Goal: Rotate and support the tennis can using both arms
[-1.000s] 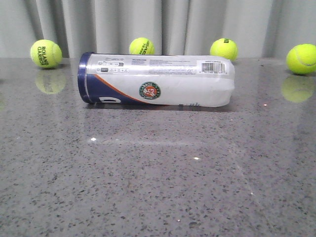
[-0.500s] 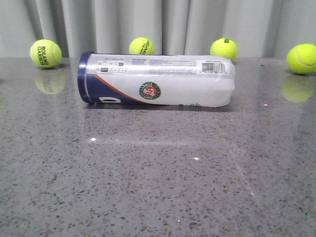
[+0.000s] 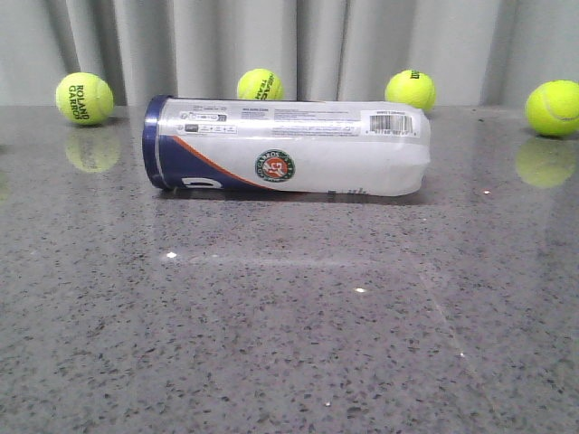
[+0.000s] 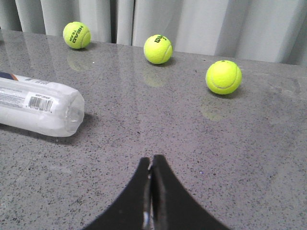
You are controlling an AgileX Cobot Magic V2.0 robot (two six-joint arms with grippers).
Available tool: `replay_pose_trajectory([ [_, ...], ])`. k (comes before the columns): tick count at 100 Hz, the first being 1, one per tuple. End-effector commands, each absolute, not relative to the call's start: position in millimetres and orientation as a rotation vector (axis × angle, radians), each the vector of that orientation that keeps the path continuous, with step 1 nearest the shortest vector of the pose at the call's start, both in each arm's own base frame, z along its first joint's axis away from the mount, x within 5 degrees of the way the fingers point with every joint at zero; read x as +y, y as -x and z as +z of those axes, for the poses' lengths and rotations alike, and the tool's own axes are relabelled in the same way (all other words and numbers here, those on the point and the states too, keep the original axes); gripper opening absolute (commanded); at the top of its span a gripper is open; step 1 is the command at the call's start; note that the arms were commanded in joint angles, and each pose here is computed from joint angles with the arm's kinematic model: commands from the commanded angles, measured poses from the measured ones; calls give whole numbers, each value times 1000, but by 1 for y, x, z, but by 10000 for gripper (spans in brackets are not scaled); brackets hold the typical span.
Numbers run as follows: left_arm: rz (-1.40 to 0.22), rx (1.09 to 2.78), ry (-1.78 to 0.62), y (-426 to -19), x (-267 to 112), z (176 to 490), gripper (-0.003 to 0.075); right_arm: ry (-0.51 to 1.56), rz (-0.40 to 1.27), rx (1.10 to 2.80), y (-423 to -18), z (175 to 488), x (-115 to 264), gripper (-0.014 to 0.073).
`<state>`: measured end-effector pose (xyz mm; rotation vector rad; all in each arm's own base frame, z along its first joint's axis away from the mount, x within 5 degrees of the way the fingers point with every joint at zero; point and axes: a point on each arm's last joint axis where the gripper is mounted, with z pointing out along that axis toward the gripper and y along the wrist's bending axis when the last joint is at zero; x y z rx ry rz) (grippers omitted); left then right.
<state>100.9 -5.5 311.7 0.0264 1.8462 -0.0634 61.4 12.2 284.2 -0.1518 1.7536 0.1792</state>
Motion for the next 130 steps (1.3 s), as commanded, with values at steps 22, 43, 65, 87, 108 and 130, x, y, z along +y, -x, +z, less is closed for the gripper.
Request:
replay_pose_trajectory([
  [22, -157, 1871, -50, -151, -18, 342, 416, 148, 182, 1657, -62, 299, 12, -67],
  [43, -287, 2019, -18, -181, -31, 339, 515, 148, 182, 1657, -62, 299, 12, -67],
  [65, -368, 2137, -93, -208, -43, 342, 515, 148, 182, 1657, -62, 299, 12, -67],
  [87, -554, 2191, -173, -237, -61, 343, 515, 148, 182, 1657, -62, 299, 12, -67],
  [108, -662, 2258, -189, -269, -72, 331, 515, 148, 182, 1657, -62, 299, 12, -67],
  [130, -888, 2314, -266, -298, -90, 315, 515, 148, 182, 1657, -62, 299, 12, -67],
])
